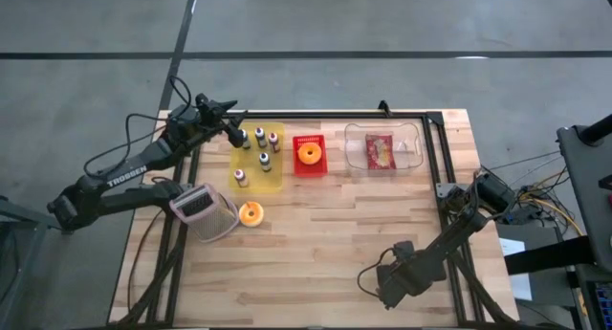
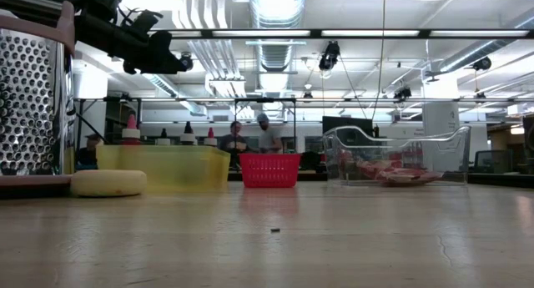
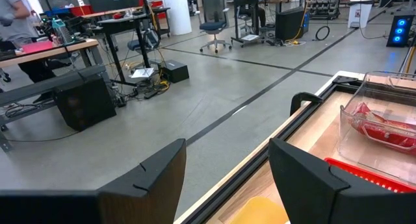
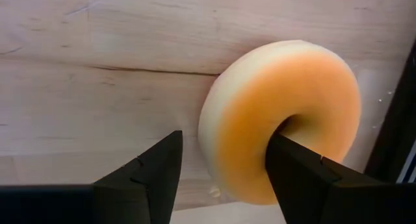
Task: Pick & Place Food Item
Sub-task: Put the right orange donut into the red bin
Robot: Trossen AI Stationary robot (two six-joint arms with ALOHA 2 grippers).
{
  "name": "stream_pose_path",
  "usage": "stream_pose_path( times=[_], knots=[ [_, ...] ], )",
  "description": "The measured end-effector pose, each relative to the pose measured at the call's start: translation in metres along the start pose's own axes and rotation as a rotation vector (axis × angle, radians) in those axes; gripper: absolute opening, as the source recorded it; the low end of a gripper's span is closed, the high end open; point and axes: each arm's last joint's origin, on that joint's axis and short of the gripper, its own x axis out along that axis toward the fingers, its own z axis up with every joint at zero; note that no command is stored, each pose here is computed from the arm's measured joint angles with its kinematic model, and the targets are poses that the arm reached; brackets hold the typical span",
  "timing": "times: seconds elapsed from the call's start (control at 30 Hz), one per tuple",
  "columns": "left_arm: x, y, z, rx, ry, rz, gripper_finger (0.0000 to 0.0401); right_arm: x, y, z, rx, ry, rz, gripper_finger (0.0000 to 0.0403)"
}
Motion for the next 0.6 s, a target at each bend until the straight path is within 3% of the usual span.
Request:
stream_pose_path(
  times=[0.33,0.6],
  knots=[
    [-0.0001,0.0000,0.0001,0.000,0.000,0.000,0.0223,0.0003,0.0000,0.0003,-0.001,-0.005,0.002,0.0146],
    [0.0000,0.0000,0.0000,0.000,0.000,0.000,0.0223,0.0003,0.0004,0.0007,-0.009,-0.020,0.015,0.0134]
  ],
)
